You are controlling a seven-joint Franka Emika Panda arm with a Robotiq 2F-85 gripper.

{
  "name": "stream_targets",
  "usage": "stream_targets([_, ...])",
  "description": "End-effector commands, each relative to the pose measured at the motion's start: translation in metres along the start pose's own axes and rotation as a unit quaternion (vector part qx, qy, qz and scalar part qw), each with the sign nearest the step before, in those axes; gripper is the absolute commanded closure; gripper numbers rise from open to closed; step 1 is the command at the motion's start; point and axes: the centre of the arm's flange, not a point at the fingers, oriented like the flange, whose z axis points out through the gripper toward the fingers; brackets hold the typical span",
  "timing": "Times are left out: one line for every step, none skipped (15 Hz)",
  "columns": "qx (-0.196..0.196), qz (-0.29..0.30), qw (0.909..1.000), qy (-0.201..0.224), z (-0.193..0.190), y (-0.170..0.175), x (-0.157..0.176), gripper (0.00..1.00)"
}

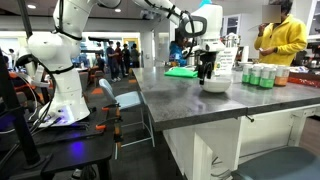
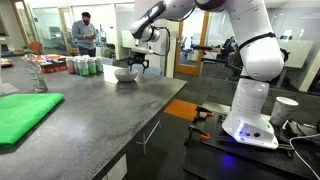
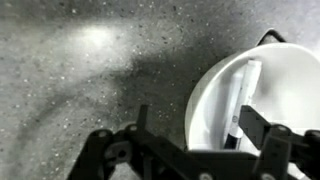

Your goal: Slide the bowl forward

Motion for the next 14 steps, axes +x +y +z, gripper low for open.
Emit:
stream_targets([0.011, 0.064, 0.9976, -0.024, 0.001, 0.0, 0.002, 0.05])
stream_targets([0.018, 0.062, 0.9975, -0.028, 0.004, 0.001, 0.003, 0.06])
stream_targets([0.02, 0.058, 0.9976, -0.032, 0.008, -0.001, 0.004, 0.08])
stream_targets([0.02, 0.054, 0.9978, -0.033, 0.012, -0.002, 0.005, 0.12])
stream_targets([0.018, 0.049, 0.998, -0.036, 0.017, -0.003, 0.006, 0.24])
stream_targets([0.013, 0.045, 0.9983, -0.034, 0.022, -0.004, 0.006, 0.34])
stream_targets([0.009, 0.041, 0.9986, -0.033, 0.027, -0.005, 0.007, 0.42])
stream_targets([0.005, 0.041, 0.9986, -0.031, 0.03, -0.005, 0.008, 0.49])
stream_targets([0.002, 0.041, 0.9987, -0.03, 0.033, -0.006, 0.009, 0.58])
stream_targets([0.001, 0.039, 0.9988, -0.028, 0.035, -0.004, 0.009, 0.65])
stream_targets([-0.001, 0.037, 0.9991, -0.022, 0.035, -0.005, 0.009, 0.72])
stream_targets([-0.004, 0.035, 0.9993, -0.017, 0.033, -0.006, 0.008, 0.81])
stream_targets([-0.005, 0.031, 0.9994, -0.011, 0.031, -0.006, 0.007, 0.87])
stream_targets([-0.007, 0.028, 0.9996, -0.005, 0.028, -0.006, 0.006, 0.95])
